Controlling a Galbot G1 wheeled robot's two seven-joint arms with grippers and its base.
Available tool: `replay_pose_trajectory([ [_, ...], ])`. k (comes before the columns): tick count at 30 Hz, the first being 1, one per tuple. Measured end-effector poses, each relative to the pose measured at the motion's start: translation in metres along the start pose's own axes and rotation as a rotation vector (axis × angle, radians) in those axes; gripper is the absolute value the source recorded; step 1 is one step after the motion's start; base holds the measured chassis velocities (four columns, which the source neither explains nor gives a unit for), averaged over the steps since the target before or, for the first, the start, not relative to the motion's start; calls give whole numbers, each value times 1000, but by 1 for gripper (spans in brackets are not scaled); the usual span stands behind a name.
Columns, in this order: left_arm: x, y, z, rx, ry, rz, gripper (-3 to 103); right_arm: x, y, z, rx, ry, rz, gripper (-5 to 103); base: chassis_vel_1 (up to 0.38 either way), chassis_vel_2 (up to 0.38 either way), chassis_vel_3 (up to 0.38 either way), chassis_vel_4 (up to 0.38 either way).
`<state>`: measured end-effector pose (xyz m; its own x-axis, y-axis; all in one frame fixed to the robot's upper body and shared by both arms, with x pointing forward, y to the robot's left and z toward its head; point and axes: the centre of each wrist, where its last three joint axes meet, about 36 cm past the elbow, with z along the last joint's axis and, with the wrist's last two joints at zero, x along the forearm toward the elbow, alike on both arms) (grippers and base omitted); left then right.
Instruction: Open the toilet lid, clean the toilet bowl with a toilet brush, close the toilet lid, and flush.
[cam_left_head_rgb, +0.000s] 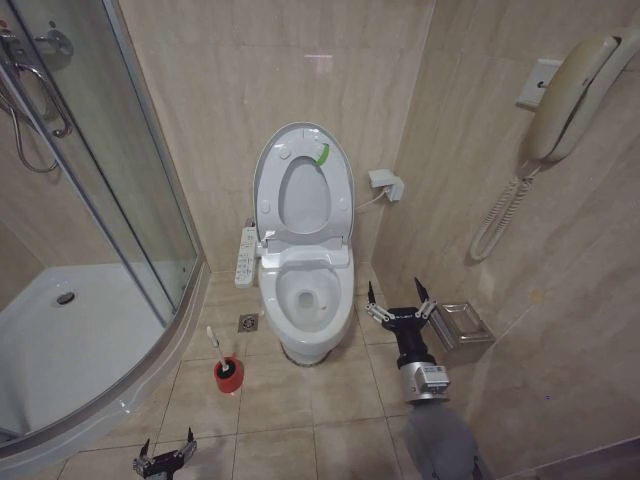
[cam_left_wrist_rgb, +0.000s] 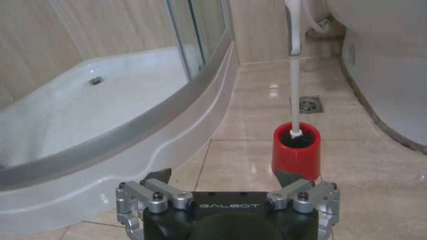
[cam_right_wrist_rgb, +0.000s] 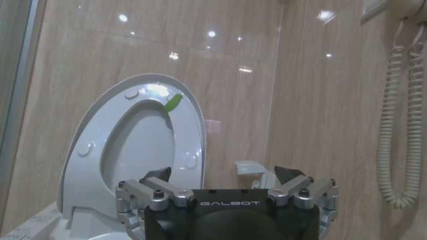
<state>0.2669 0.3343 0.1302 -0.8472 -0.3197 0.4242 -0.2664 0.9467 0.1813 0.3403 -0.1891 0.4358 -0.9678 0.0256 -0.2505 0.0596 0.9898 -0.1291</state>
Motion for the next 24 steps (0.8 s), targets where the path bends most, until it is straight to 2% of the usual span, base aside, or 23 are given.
replay_pose_trajectory([
  [3,-3,8,12,11,-11,22,100,0,0,0,0,0,0,100,0,0,0,0],
  [6,-6,26,38,31,-35,66,100,0,0,0,0,0,0,100,0,0,0,0],
  [16,-8,31,45,35,-54,82,100,0,0,0,0,0,0,100,0,0,0,0],
  [18,-23,34,39,14,-111,92,100,0,0,0,0,0,0,100,0,0,0,0],
  [19,-40,38,30,-7,-172,99,100,0,0,0,0,0,0,100,0,0,0,0],
  [20,-40,38,30,-7,-172,99,100,0,0,0,0,0,0,100,0,0,0,0],
  [22,-69,45,13,-49,-282,118,100,0,0,0,0,0,0,100,0,0,0,0],
  [24,-77,46,8,-62,-315,126,100,0,0,0,0,0,0,100,0,0,0,0],
])
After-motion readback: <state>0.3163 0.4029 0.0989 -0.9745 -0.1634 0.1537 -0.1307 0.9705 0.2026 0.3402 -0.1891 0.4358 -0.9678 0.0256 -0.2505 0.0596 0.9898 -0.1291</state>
